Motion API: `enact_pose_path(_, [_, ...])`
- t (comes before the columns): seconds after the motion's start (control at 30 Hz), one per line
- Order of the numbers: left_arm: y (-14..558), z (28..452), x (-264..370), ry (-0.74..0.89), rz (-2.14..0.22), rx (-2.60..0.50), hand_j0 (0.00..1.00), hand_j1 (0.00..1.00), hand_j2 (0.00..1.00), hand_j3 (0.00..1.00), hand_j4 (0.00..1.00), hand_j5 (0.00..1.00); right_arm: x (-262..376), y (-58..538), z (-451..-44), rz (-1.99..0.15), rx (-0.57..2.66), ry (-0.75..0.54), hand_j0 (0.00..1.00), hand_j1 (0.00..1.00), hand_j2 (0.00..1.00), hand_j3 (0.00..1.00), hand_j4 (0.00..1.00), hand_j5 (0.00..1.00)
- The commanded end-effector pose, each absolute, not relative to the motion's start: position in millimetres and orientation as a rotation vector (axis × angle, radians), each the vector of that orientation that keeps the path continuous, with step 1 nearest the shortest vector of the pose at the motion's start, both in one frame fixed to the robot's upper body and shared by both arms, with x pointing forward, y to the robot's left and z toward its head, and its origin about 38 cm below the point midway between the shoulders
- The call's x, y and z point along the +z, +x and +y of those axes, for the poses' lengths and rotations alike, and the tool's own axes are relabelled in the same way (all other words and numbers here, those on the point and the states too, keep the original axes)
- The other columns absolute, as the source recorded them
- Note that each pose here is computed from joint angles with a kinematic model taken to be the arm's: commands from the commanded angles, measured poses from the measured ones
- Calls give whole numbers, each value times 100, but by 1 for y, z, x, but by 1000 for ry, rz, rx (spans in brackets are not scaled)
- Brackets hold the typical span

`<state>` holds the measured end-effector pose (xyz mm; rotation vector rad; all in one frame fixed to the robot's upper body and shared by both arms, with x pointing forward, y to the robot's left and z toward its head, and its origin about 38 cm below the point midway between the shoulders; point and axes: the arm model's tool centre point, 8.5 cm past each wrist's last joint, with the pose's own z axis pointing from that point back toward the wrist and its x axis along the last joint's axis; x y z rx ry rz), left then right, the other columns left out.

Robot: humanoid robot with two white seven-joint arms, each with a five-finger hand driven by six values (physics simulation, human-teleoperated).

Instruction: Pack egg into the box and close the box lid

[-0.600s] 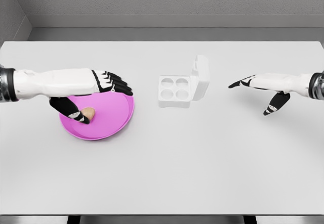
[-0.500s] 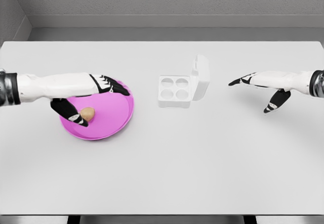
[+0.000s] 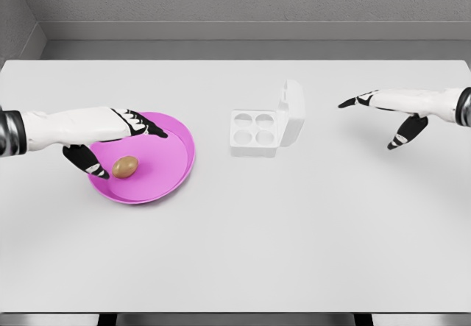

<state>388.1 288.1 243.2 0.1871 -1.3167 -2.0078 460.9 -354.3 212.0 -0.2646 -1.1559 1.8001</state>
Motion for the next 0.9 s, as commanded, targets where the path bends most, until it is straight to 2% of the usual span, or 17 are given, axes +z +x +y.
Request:
enact_pose_path(0.0, [388, 288, 241, 191, -1313, -2007, 100, 100, 100, 100, 100, 100, 213, 461, -357, -1154, 1792, -267, 100, 100, 100, 100, 100, 100])
enact_pose_path(0.43, [395, 289, 222, 156, -1294, -1959, 100, 100, 100, 100, 100, 100, 210, 459, -366, -1121, 1786, -278, 100, 100, 100, 100, 100, 100])
enact_pose_path(0.87, [403, 293, 201, 131, -1269, -1912, 100, 100, 100, 100, 100, 100, 204, 458, -357, -1105, 1817, -255, 100, 100, 100, 100, 100, 100])
